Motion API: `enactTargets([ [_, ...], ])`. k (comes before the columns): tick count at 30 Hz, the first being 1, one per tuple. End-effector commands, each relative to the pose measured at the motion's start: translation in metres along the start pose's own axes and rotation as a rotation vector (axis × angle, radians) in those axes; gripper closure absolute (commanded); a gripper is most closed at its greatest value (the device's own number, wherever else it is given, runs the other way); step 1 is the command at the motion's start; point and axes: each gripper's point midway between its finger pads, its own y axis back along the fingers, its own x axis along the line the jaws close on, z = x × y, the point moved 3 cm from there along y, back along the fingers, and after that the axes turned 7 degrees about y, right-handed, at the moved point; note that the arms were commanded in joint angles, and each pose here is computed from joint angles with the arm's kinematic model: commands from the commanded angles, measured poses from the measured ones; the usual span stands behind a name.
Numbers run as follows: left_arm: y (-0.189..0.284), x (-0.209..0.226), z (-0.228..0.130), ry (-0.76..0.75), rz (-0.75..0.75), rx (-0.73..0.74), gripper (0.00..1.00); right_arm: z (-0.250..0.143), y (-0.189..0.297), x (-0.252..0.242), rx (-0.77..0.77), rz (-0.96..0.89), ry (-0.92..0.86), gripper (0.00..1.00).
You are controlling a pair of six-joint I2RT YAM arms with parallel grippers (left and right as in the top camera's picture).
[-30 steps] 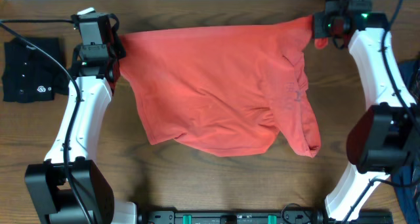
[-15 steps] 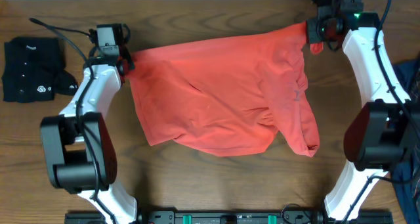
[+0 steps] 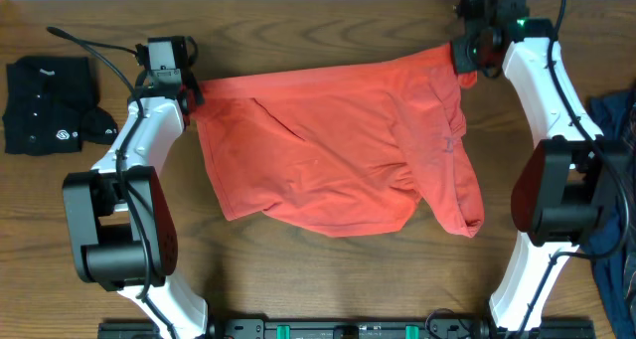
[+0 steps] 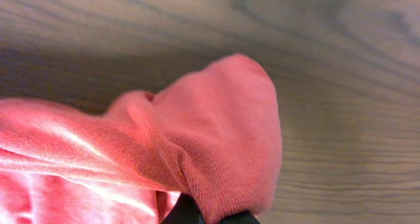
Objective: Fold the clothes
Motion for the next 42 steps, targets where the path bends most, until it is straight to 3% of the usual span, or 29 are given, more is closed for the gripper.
enactTargets([
  [1, 0.051, -0.002, 0.061, 0.057, -0.027, -0.177, 0.94, 0.043, 0.052, -0.016, -0.132, -0.087, -0.006, 0.99],
  [6, 0.135, -0.004, 0.105, 0.093, -0.119, -0.340, 0.94, 0.084, 0.135, -0.023, -0.275, -0.139, -0.026, 0.99],
  [10, 0.213, 0.006, 0.118, 0.088, -0.175, -0.461, 0.94, 0.091, 0.216, -0.027, -0.357, -0.193, -0.060, 0.99],
  [16, 0.319, 0.031, 0.102, 0.085, -0.255, -0.586, 0.94, 0.056, 0.320, -0.023, -0.401, -0.243, -0.101, 0.99],
  [22, 0.405, 0.061, 0.075, 0.127, -0.399, -0.703, 0.94, 0.006, 0.393, -0.006, -0.445, -0.228, -0.156, 0.99],
  [33, 0.468, 0.106, 0.029, 0.114, -0.608, -0.755, 0.94, -0.061, 0.498, 0.029, -0.668, -0.140, -0.163, 0.99],
  [42, 0.481, 0.112, 0.031, 0.138, -0.648, -0.788, 0.94, -0.091, 0.539, 0.028, -0.779, -0.210, -0.215, 0.99],
])
